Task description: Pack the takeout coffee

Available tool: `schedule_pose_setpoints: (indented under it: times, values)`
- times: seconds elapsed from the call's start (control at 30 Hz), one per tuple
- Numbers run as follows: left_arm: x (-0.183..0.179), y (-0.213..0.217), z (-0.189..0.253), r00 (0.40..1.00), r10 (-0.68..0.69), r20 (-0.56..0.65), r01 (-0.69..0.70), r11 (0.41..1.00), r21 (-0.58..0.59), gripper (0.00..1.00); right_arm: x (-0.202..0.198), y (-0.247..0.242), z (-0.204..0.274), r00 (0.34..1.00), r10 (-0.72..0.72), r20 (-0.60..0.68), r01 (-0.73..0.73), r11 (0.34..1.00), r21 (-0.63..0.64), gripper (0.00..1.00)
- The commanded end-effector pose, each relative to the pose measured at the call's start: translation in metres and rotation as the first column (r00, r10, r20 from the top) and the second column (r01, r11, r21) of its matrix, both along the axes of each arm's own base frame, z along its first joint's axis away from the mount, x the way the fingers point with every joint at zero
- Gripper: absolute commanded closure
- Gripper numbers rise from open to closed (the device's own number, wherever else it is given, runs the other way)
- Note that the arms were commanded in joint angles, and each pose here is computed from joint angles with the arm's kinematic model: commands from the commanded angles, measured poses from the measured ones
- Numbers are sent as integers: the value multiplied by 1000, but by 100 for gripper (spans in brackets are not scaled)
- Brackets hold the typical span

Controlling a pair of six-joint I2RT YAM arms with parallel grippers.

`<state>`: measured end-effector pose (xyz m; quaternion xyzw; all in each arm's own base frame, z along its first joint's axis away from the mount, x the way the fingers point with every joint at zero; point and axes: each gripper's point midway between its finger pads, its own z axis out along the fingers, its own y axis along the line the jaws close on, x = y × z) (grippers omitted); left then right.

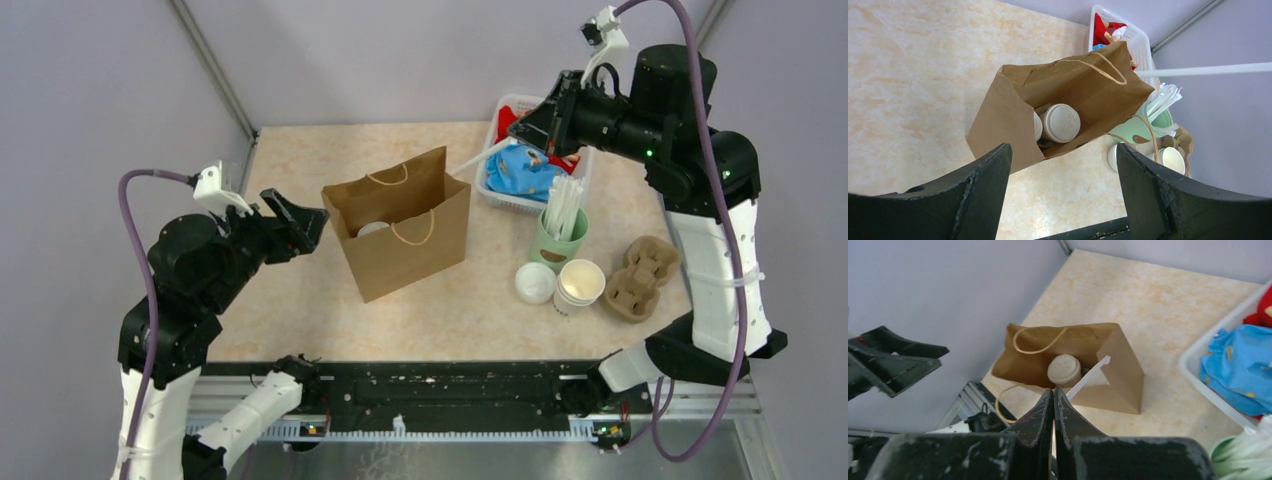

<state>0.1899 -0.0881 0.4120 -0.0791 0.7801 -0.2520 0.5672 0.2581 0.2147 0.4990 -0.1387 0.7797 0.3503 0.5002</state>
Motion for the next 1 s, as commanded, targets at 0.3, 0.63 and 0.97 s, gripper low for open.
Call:
schedule_pose_setpoints:
  times: [0.3,0.63,0.97]
  values:
    - [3,1,15,999,14,46,-13,1000,-25,18,-30,32,55,973,188,131,-210,961,181,100]
    - [5,0,13,999,16,39,-15,999,-30,18,-36,64,43,957,267,111,-281,949,144,100]
    - [2,2,12,999,25,30,-24,999,-36,18,-41,75,53,942,308,135,-329,927,179,100]
